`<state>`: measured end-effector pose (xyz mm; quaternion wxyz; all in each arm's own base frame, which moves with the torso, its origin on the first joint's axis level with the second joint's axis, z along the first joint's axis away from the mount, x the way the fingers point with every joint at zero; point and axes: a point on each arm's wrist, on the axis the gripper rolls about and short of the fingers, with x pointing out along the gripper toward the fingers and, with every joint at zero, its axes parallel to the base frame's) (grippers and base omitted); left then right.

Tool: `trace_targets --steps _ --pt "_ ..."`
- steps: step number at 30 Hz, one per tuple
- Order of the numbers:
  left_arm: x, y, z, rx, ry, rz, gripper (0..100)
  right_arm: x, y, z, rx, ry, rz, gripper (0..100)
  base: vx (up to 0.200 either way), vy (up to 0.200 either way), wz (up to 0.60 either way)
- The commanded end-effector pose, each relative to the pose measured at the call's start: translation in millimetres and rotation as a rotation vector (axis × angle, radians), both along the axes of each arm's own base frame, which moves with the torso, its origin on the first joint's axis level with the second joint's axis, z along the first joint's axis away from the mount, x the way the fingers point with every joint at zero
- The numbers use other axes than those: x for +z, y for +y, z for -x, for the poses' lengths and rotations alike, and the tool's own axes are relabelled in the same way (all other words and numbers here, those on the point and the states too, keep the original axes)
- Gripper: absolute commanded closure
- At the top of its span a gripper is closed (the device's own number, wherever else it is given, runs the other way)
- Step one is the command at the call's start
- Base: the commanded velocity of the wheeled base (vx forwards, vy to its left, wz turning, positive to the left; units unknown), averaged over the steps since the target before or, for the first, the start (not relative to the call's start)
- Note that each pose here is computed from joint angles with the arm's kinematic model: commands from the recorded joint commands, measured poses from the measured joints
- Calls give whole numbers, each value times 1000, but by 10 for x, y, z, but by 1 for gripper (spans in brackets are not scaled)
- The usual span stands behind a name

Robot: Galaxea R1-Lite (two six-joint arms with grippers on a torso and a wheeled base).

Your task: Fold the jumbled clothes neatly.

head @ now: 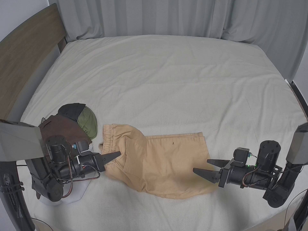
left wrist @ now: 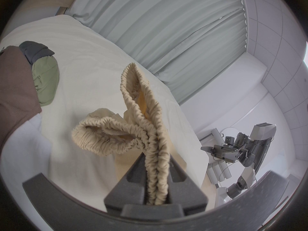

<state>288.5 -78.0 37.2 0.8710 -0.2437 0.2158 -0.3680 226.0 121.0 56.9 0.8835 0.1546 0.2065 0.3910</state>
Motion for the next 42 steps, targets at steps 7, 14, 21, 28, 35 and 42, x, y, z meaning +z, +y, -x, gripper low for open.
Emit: trace_targets --steps 7,14,21,28,35,42 --pt "111 -264 -28 10 -34 27 100 104 -64 -2 -22 -37 -18 0 0 0 0" --pt "110 -339 -42 8 -40 28 100 156 -133 -37 -53 -58 -27 0 0 0 0" --pt "165 -425 -97 27 -29 79 100 215 -173 -52 -69 -83 -36 0 0 0 0" --pt "186 -541 -85 1 -33 92 100 234 -193 -96 -80 -107 -31 0 0 0 0" --pt "210 -633 -86 3 -48 98 100 290 -226 -168 -102 -138 -44 0 0 0 0" --pt "238 -711 -102 -9 -42 125 100 323 -266 -213 -120 -155 -50 0 0 0 0"
